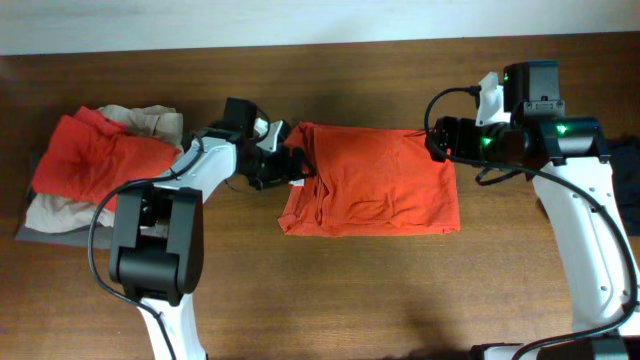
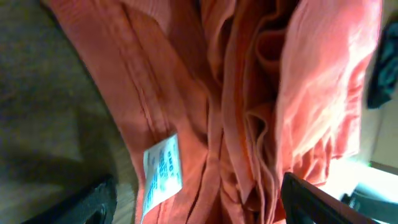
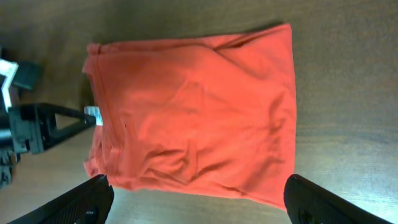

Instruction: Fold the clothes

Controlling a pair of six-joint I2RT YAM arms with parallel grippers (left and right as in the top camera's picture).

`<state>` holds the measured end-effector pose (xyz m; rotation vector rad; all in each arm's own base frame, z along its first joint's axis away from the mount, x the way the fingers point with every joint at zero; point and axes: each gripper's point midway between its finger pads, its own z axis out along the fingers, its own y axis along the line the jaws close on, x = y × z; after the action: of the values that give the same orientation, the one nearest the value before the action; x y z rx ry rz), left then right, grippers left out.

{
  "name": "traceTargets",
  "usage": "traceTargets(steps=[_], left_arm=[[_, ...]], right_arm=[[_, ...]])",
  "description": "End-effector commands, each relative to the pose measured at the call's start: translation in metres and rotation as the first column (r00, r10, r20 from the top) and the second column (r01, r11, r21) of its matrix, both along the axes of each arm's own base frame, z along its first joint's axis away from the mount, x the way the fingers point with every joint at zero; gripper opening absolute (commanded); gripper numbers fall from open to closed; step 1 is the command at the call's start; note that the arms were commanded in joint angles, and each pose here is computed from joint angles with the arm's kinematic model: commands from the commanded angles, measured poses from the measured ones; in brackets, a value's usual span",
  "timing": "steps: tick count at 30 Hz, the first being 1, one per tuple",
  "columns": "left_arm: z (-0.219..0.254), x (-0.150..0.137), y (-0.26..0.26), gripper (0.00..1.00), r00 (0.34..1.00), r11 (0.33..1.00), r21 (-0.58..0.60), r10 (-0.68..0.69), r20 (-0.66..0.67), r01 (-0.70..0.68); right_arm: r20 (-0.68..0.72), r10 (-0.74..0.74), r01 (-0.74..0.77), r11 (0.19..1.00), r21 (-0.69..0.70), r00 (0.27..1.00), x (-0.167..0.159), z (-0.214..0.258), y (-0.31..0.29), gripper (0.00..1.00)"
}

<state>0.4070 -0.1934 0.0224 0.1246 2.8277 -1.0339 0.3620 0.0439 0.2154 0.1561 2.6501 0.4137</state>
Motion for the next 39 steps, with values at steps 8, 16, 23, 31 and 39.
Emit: traceTargets(steps=[8, 16, 23, 31, 39], left_arm=[[-0.031, -0.028, -0.028, 0.85, 0.987, 0.981, -0.169, -0.112, -0.112, 0.092], [-0.022, -0.038, -0.05, 0.81, 0.978, 0.953, -0.246, -0.198, -0.071, 0.175], [-0.02, -0.034, -0.055, 0.32, 0.978, 0.948, -0.254, -0.207, -0.031, 0.193], [-0.012, -0.029, -0.051, 0.0, 0.983, 0.952, -0.259, -0.181, -0.04, 0.165], [0.023, -0.004, 0.026, 0.01, 0.998, 0.992, 0.121, -0.037, -0.052, 0.043]], right_arm=[[0.005, 0.003, -0.003, 1.0, -0.024, 1.0, 0.0, 0.0, -0.004, 0.91], [0.007, 0.003, -0.003, 1.0, -0.024, 1.0, 0.0, 0.001, -0.004, 0.9], [0.005, 0.003, -0.003, 1.0, -0.024, 1.0, 0.0, 0.0, -0.004, 0.89], [-0.002, -0.046, 0.045, 0.993, -0.108, 0.999, 0.0, -0.003, -0.021, 0.85], [-0.023, -0.069, 0.065, 0.985, -0.157, 0.997, -0.005, -0.007, -0.03, 0.85]])
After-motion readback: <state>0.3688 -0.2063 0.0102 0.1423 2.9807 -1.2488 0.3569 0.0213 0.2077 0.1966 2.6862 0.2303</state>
